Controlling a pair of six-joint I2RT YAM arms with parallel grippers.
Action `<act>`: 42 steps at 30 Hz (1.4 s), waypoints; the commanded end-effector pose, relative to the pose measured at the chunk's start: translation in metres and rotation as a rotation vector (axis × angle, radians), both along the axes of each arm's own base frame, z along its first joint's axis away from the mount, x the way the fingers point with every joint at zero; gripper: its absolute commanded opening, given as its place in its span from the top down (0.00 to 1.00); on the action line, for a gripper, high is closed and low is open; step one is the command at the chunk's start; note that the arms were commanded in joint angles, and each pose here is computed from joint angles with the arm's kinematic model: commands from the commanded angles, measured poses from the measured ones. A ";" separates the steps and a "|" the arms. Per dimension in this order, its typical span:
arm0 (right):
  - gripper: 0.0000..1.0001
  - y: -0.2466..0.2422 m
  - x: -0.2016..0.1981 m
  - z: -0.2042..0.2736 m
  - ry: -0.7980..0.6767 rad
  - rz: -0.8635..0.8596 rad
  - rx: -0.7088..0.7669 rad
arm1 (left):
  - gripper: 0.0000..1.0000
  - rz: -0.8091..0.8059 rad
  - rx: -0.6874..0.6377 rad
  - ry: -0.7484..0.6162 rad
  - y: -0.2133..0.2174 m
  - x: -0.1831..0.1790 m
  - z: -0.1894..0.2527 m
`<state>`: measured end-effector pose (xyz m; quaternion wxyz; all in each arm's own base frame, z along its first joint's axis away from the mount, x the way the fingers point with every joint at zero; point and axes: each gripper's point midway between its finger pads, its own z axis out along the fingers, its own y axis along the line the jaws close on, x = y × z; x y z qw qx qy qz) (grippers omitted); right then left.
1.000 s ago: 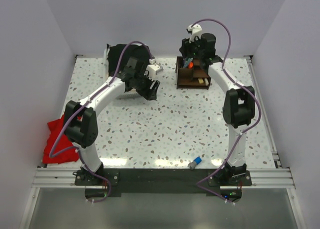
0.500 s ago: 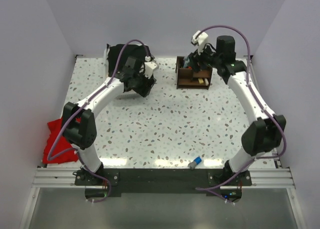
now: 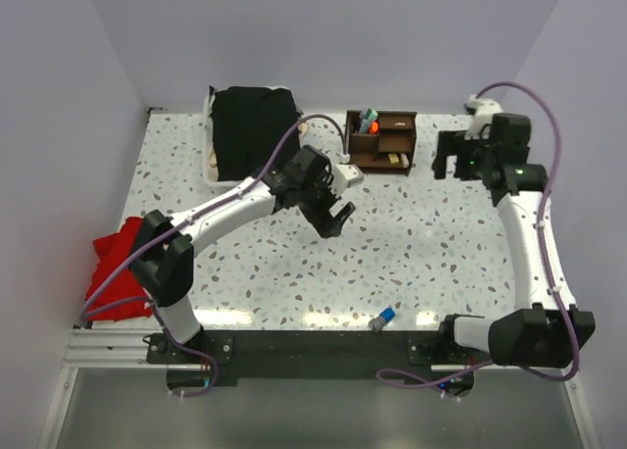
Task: Sort the stationery into containers
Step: Place the pen in the storage box, then move the stationery to the corner of the board.
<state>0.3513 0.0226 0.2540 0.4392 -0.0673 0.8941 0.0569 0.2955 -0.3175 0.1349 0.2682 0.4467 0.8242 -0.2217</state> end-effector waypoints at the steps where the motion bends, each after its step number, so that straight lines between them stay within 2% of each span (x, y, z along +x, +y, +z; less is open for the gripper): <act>1: 0.04 -0.102 0.001 0.069 -0.173 -0.542 0.088 | 0.00 0.327 0.193 -0.165 0.017 0.026 -0.014; 4: 0.04 -0.116 -0.018 0.062 -0.095 -0.602 0.140 | 0.00 0.485 0.395 -0.357 0.042 0.043 -0.022; 6: 0.04 -0.105 -0.026 0.056 -0.061 -0.549 0.188 | 0.00 0.461 0.420 -0.361 0.041 0.045 -0.022; 8: 0.04 -0.104 -0.033 0.041 -0.032 -0.537 0.192 | 0.00 0.389 0.350 -0.310 0.020 0.038 -0.011; 9: 0.03 -0.104 -0.036 0.042 -0.044 -0.534 0.191 | 0.00 0.351 0.323 -0.261 0.013 0.027 -0.007; 10: 0.03 -0.105 -0.039 0.038 -0.039 -0.535 0.193 | 0.00 0.276 0.225 -0.174 -0.010 0.013 0.001; 13: 0.02 -0.106 -0.048 0.047 -0.049 -0.531 0.202 | 0.00 0.191 0.134 -0.054 -0.036 -0.019 0.010; 17: 0.02 -0.110 -0.067 0.058 -0.040 -0.548 0.214 | 0.01 0.107 0.133 -0.033 -0.061 -0.052 0.011; 21: 0.02 -0.101 -0.087 0.042 0.080 -0.555 0.278 | 0.00 0.042 0.107 0.061 -0.083 -0.086 -0.001; 24: 0.02 -0.101 -0.089 0.033 0.144 -0.574 0.330 | 0.04 -0.010 0.104 0.050 -0.095 -0.107 -0.002; 28: 0.02 -0.101 -0.075 0.053 0.075 -0.538 0.375 | 0.13 -0.054 0.107 0.124 -0.101 -0.134 -0.018; 29: 0.02 -0.101 -0.071 0.058 0.053 -0.535 0.380 | 0.18 -0.067 0.101 0.130 -0.106 -0.139 -0.021; 33: 0.02 -0.106 -0.064 0.075 -0.013 -0.549 0.384 | 0.29 -0.109 0.106 0.186 -0.116 -0.161 -0.030; 42: 0.01 -0.104 -0.063 0.072 -0.039 -0.561 0.408 | 0.31 -0.164 0.151 0.245 -0.125 -0.198 -0.054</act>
